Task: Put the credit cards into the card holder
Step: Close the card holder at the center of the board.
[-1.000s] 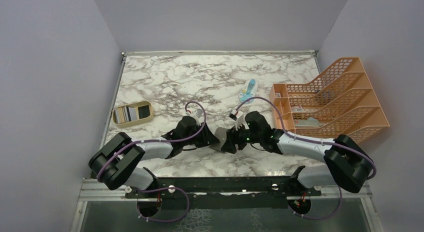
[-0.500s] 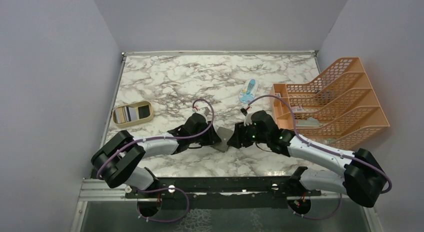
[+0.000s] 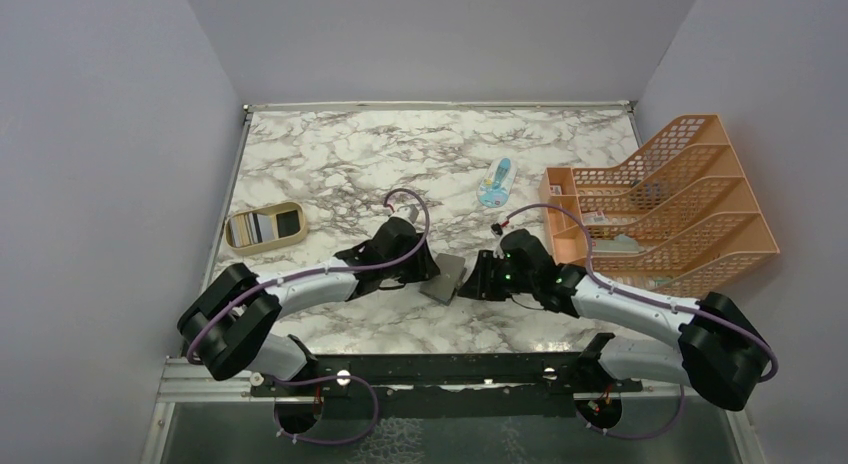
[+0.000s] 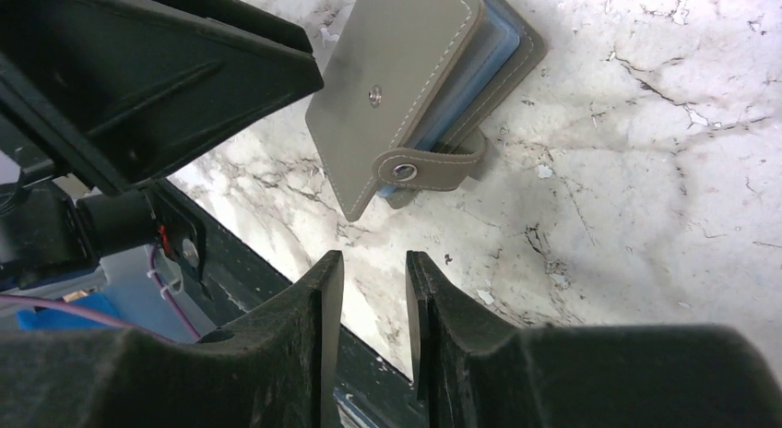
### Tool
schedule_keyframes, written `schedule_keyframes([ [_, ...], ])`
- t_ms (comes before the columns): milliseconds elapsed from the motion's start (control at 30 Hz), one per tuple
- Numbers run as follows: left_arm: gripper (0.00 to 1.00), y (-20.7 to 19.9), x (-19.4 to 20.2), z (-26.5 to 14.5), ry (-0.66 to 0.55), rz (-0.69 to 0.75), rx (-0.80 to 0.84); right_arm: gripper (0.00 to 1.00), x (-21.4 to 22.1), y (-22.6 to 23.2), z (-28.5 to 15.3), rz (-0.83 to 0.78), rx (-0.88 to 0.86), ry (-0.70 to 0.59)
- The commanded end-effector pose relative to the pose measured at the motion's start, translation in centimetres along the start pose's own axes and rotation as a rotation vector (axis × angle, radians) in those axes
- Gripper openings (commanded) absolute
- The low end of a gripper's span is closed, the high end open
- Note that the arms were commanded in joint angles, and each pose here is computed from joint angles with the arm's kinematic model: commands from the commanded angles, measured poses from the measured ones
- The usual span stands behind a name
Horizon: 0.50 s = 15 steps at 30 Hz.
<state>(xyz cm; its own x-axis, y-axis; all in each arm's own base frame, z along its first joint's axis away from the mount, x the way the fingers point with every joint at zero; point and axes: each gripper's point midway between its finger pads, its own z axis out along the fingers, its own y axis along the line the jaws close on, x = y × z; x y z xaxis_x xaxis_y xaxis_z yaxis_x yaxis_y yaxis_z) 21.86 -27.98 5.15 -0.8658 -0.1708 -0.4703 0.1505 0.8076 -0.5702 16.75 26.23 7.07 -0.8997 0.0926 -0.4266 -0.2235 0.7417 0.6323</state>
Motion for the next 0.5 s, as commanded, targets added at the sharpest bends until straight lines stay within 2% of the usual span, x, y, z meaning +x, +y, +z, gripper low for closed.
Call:
schedule_keyframes([
  [0,0.42,1.0,-1.9,-0.3,-0.053,0.08,-0.086,0.31,-0.8,0.3,0.7,0.05,-0.015,-0.042],
  [200,0.45,0.8,-1.3,1.0,0.009,0.17,-0.064,0.31,-1.2,0.4,0.5,0.05,-0.009,-0.058],
  [467,0.42,2.1,1.3,1.7,0.107,0.155,-0.095,0.31,-0.6,-1.1,-0.1,0.061,0.047,-0.068],
])
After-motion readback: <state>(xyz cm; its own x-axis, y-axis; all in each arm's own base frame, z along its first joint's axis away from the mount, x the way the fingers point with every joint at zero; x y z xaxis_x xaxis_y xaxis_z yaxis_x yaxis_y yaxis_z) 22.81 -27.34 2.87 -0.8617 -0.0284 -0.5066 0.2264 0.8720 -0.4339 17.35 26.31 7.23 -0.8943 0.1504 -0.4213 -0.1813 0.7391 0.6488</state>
